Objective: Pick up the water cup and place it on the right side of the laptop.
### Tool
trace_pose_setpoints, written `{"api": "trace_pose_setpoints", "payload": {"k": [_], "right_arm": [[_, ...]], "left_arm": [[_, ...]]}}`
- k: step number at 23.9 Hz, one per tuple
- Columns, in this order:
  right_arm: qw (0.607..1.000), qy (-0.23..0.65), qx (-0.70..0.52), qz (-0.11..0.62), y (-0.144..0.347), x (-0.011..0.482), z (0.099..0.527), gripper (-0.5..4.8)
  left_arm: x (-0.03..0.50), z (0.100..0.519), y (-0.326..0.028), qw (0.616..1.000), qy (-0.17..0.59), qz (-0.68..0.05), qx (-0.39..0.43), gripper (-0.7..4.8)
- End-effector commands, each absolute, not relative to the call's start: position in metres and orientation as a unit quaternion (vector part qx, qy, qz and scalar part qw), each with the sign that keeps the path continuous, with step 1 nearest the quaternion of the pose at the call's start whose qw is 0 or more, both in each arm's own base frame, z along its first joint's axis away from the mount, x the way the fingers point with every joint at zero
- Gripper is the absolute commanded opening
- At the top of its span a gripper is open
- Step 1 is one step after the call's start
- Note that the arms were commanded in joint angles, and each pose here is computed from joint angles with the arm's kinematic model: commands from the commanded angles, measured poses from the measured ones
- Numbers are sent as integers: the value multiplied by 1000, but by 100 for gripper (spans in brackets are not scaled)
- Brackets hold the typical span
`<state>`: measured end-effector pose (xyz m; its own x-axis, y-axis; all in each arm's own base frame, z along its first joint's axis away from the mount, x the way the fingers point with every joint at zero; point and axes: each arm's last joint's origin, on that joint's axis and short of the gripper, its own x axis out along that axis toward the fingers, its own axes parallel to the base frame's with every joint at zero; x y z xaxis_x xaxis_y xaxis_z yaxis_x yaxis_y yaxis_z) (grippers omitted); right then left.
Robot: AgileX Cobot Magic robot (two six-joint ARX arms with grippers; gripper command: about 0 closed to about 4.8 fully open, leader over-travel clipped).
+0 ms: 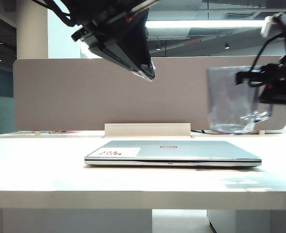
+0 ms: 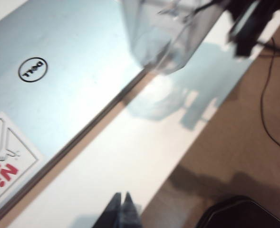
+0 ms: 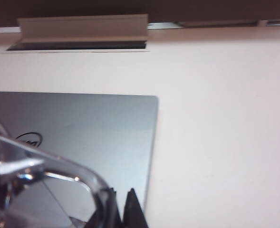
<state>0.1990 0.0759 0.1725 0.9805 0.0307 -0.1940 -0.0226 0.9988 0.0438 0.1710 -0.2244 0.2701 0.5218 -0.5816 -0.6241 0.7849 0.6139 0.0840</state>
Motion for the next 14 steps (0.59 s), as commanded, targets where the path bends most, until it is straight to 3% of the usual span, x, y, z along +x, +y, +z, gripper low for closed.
{"api": "trace_pose_setpoints", "payload": {"k": [1, 14], "right_arm": [[996, 91, 19, -5, 53, 204, 180, -1], [993, 99, 36, -59, 4, 212, 179, -1]], "left_arm": [[177, 274, -218, 861, 270, -389, 185, -4], [185, 303, -163, 901, 242, -323, 158, -4]]}}
